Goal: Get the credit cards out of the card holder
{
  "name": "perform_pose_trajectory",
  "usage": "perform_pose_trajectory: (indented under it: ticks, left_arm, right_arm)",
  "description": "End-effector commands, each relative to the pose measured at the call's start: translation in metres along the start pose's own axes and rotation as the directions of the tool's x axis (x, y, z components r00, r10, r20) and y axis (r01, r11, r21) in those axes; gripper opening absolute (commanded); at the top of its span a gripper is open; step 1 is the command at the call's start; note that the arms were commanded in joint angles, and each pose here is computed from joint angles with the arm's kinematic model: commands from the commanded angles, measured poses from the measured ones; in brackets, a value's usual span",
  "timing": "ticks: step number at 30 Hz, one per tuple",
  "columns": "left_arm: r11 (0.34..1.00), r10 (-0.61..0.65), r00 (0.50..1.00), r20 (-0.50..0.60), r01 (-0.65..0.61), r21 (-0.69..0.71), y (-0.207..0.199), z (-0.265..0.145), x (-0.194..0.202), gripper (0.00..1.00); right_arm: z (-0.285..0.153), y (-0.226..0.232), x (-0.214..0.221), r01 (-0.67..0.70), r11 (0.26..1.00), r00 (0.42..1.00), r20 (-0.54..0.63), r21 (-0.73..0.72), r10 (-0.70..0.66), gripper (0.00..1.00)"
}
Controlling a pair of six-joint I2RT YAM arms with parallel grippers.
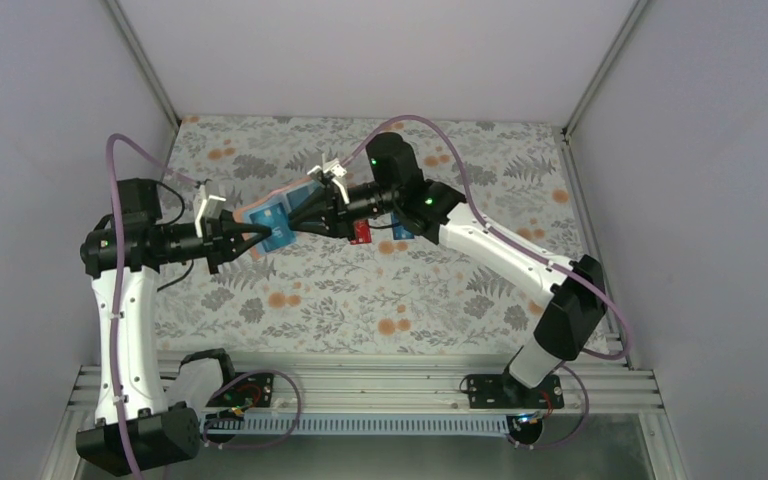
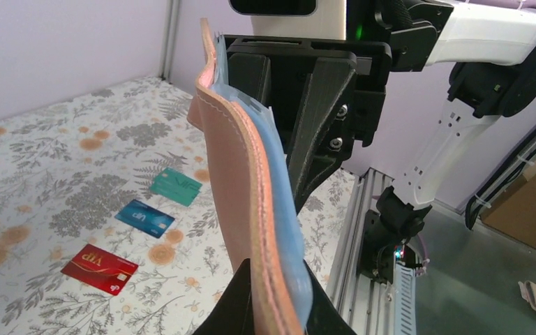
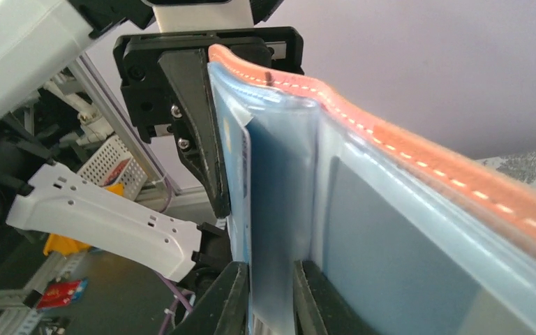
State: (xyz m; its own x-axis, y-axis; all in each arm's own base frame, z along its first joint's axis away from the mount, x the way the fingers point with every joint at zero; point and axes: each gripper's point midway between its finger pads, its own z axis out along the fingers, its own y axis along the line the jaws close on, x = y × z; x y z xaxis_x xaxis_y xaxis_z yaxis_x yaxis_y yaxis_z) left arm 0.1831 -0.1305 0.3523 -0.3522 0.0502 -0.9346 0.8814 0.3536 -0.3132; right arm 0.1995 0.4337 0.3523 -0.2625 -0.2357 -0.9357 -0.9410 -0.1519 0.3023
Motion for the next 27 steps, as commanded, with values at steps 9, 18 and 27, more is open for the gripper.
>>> perform_pose_trajectory:
  ticks: [9, 18, 27]
  left_arm:
    - [0.999, 0.024, 0.998, 0.057, -0.026, 0.041, -0.006, -0.001, -0.008, 0.02]
    - [0.999, 0.014, 0.998, 0.065, -0.017, 0.052, -0.008, -0.001, -0.007, 0.03]
    - [0.997, 0.006, 0.997, 0.077, -0.011, 0.07, -0.008, 0.0, -0.006, 0.23]
  right_arm:
    - [0.017, 0.002, -0.007, 0.043, 0.999, 0.999, -0.002, -0.002, -0.043, 0.13]
    - [0.011, 0.025, -0.012, 0.127, 0.991, 0.992, 0.019, -0.034, -0.126, 0.04]
    - [-0.021, 0.018, -0.007, 0.106, 0.993, 0.994, 0.015, 0.043, -0.107, 0.04]
